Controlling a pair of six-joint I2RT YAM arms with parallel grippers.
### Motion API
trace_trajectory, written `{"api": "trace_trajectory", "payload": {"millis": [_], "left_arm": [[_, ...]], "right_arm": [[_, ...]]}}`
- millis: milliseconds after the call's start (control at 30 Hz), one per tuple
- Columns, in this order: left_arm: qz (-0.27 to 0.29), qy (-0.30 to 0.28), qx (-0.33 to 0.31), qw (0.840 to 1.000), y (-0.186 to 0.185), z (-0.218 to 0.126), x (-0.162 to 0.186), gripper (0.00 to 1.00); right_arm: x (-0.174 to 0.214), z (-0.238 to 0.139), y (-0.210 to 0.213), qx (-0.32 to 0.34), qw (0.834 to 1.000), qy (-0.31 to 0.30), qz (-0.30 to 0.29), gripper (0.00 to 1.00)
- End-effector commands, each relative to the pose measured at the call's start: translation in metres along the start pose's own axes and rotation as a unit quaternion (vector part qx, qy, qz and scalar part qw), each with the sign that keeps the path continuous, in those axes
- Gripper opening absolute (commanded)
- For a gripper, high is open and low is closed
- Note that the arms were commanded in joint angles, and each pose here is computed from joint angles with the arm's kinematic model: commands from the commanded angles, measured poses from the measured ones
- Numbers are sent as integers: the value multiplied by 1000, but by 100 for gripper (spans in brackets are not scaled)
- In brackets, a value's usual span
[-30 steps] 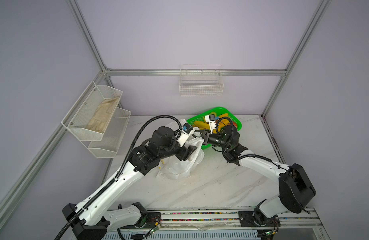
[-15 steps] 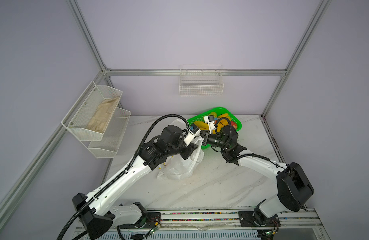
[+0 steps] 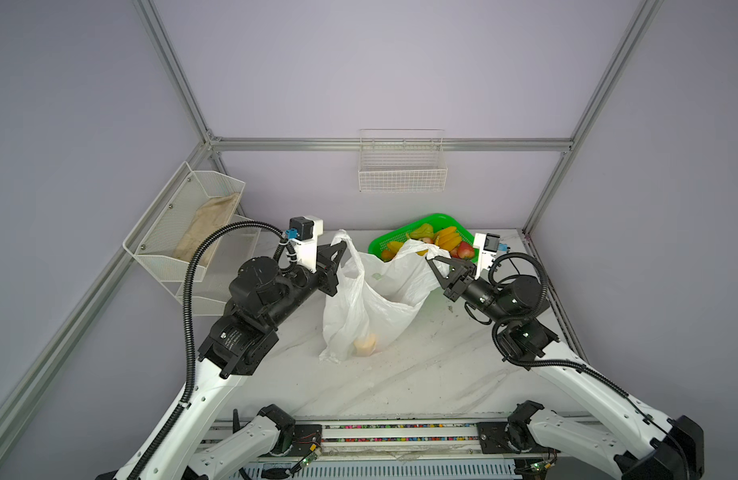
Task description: Place the fake fruits into the plastic bag and tie a complex knot
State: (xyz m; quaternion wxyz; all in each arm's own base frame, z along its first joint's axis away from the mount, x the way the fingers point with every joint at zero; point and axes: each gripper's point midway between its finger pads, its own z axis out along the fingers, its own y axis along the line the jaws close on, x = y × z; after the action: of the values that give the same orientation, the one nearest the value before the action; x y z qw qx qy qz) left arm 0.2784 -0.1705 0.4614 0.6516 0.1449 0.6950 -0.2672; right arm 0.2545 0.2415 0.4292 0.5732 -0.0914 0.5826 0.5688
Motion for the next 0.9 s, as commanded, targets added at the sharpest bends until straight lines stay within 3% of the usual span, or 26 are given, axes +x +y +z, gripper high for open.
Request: {"api": "trace_trajectory", "payload": {"millis": [0, 167, 333, 500, 667, 867], "left_arm": [[-67, -24, 37, 997, -1, 20, -10, 0], [-104, -20, 51, 993, 6, 45, -12, 0], [-128, 20, 71, 989, 7, 75, 9, 0], [-142, 66, 66, 986, 15, 93, 52, 0], [-132, 73, 67, 986, 16, 93, 58, 2], [-126, 68, 89, 986, 9, 88, 53, 5]], "right_arm": [[-28, -12, 25, -17, 998, -50, -30, 0], [-36, -23, 33, -9, 997, -63, -44, 0], [-30, -31, 16, 25, 996, -71, -43, 0], [-5, -36, -36, 124, 990, -56, -45, 0], [7, -35, -71, 198, 977, -38, -64, 0], [-15, -36, -76, 258, 956, -25, -139, 26]]}}
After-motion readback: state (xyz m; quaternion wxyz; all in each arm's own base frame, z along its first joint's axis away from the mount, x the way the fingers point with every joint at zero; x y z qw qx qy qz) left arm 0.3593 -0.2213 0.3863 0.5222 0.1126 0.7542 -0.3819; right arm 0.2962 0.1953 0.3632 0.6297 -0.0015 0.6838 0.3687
